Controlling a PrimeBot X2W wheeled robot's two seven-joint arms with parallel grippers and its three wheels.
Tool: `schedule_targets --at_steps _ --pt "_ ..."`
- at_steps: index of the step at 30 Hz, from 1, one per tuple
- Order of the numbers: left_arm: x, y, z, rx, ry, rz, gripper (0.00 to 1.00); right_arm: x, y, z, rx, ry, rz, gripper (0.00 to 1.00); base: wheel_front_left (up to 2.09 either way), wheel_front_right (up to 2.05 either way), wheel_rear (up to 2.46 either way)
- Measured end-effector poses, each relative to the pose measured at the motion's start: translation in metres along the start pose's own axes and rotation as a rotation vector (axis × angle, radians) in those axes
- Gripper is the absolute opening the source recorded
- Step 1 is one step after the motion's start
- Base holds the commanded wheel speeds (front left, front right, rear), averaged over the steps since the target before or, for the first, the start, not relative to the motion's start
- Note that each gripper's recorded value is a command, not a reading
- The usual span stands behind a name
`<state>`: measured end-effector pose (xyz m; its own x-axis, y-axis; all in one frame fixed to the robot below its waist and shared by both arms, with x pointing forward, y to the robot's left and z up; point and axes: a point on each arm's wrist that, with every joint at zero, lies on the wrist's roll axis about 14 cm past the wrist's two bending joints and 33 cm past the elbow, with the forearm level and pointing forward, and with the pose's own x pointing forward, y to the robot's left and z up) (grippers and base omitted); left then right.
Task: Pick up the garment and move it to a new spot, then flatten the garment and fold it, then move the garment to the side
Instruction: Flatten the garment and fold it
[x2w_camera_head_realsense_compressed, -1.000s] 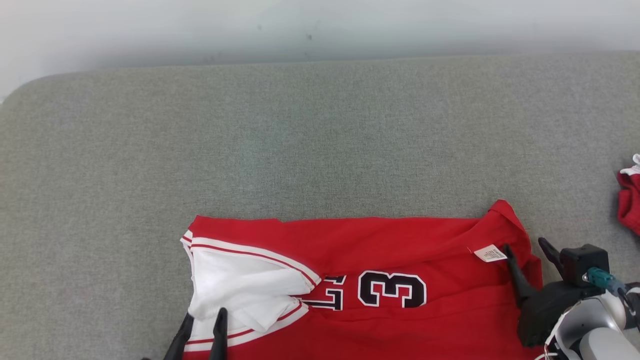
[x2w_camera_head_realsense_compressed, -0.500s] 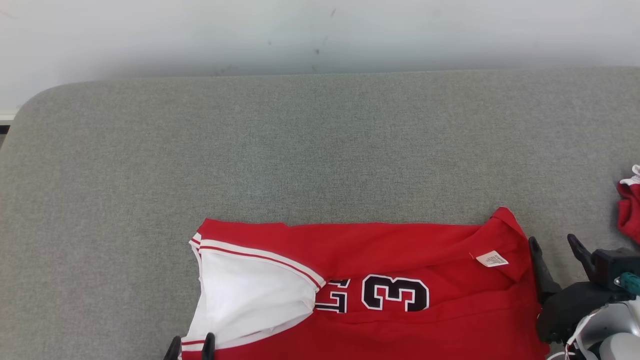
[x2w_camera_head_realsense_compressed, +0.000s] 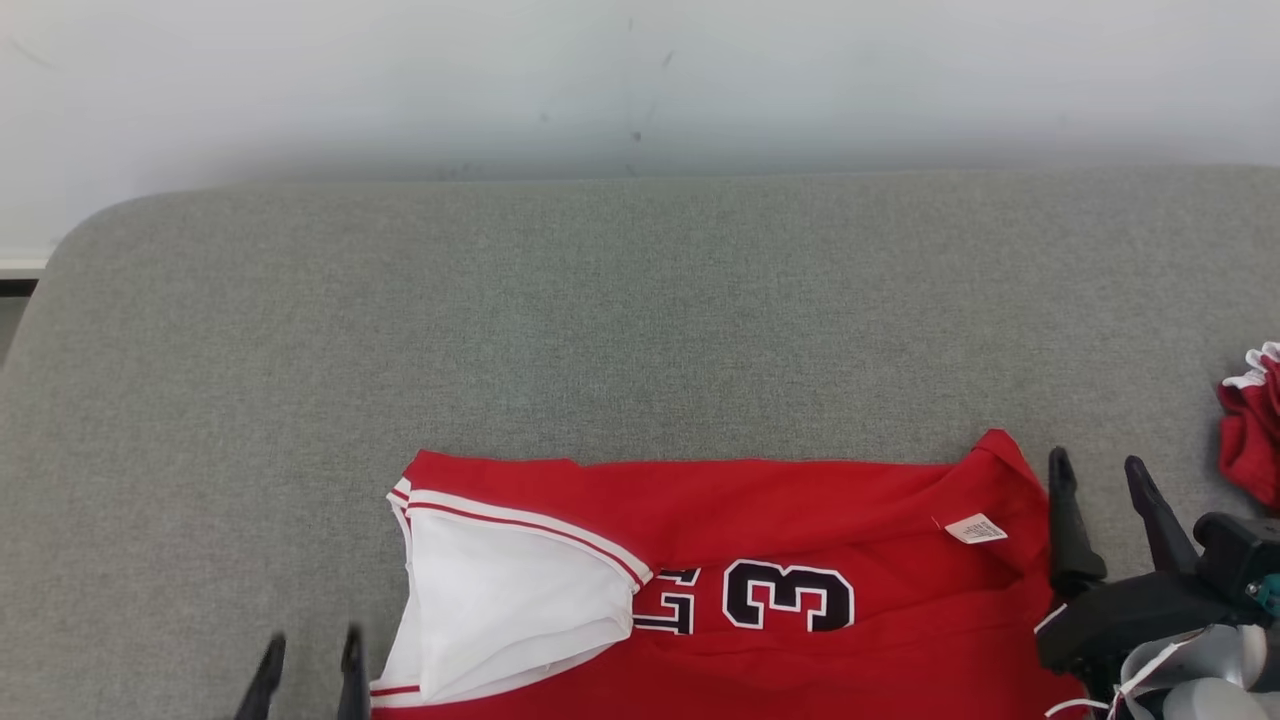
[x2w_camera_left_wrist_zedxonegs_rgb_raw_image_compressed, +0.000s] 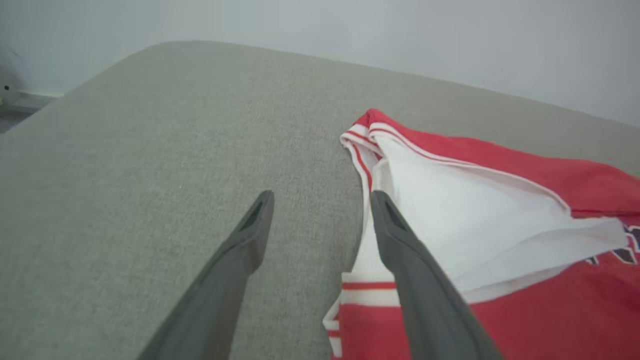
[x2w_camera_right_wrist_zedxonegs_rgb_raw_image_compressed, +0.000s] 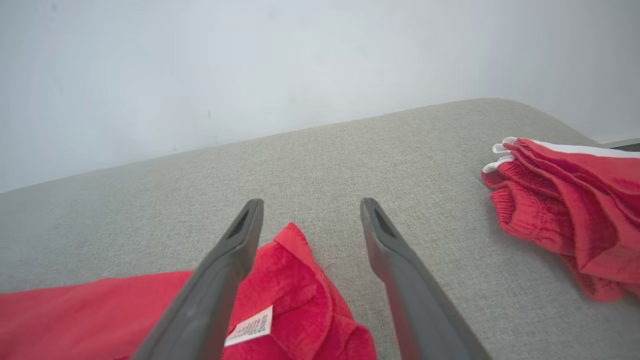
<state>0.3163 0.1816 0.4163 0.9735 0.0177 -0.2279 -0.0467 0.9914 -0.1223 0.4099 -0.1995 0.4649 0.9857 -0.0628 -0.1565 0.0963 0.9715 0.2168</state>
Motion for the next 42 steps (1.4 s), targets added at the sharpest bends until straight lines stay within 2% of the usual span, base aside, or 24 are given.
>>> schedule_targets --at_steps 4,10,18,24,29,37,42 --pt "0.021 -0.020 0.059 0.003 -0.183 -0.070 1.00 -0.003 0.011 0.008 0.054 -0.045 0.009 1.00 0.00 0.00 0.00" --pt "0.023 -0.055 0.092 0.022 -0.283 -0.206 1.00 -0.009 0.019 0.018 0.092 -0.089 0.019 1.00 0.00 0.00 0.00" --pt "0.019 -0.077 0.094 0.008 -0.250 -0.305 1.00 -0.028 0.015 0.013 0.118 -0.071 0.007 1.00 0.00 0.00 0.00" --pt "0.021 -0.077 0.082 0.006 -0.185 -0.305 1.00 -0.029 0.018 0.015 0.113 -0.064 0.022 1.00 0.00 0.00 0.00" --pt "0.020 -0.079 0.075 0.008 -0.151 -0.309 1.00 -0.029 0.014 0.000 0.079 0.024 0.028 1.00 0.00 0.00 0.00" --pt "0.024 -0.086 0.062 -0.004 -0.089 -0.324 1.00 -0.034 -0.009 -0.057 0.003 0.315 -0.016 1.00 0.00 0.00 0.00" --pt "0.025 -0.087 0.058 -0.011 -0.069 -0.325 1.00 -0.028 -0.009 -0.070 -0.007 0.390 -0.018 1.00 0.00 0.00 0.00"
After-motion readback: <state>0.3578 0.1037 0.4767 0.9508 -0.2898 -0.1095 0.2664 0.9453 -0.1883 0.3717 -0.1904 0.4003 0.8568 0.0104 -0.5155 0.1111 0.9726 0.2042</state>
